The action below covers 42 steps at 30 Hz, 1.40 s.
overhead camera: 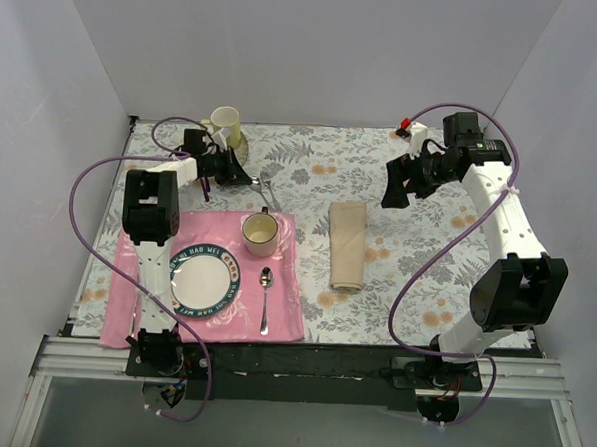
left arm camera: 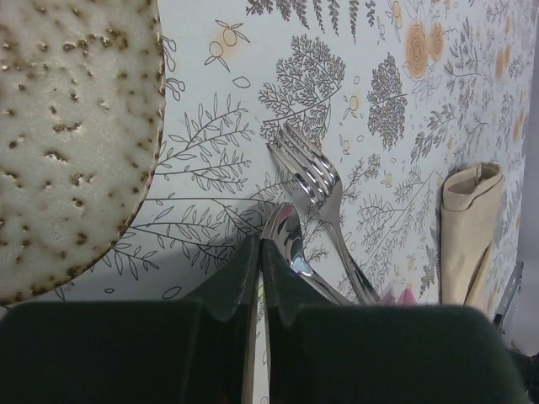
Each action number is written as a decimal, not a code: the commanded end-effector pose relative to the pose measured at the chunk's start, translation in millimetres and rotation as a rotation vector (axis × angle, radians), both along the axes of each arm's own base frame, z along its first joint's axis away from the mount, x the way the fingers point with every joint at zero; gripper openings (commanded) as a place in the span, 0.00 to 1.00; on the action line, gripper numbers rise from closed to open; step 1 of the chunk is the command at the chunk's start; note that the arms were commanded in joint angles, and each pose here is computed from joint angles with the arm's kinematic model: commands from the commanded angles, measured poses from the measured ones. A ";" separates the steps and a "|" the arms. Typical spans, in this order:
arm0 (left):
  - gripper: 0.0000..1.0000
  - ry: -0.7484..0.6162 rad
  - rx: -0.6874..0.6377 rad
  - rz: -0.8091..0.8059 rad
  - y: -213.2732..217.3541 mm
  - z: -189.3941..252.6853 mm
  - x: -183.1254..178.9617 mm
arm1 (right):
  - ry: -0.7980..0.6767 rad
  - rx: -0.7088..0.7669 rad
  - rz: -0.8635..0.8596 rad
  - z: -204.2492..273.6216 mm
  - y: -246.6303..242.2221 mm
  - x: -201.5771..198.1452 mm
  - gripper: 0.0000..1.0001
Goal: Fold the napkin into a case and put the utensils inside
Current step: Pick up the spoon from the center of the board, then insert the spoon into the folded napkin.
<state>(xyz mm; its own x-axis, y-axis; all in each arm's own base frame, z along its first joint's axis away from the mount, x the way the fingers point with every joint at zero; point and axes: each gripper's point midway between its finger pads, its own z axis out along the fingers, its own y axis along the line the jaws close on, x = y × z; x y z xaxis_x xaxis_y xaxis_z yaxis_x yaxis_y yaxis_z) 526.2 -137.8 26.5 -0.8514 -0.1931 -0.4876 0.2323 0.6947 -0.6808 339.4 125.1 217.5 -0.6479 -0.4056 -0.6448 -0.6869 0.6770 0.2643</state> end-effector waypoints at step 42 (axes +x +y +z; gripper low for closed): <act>0.00 -0.353 -0.250 -0.551 -219.3 169.3 -69.3 | 0.039 -0.067 0.064 -26.8 -14.1 -39.4 0.99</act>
<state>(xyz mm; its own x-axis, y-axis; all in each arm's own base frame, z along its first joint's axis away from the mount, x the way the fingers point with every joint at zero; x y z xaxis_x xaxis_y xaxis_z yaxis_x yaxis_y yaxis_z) 467.6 -351.0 162.5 -0.7040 0.1015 -0.7029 0.6964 0.2926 -0.6553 308.0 114.3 182.6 -0.6616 -0.4843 -0.5725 -0.7085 0.6538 0.2656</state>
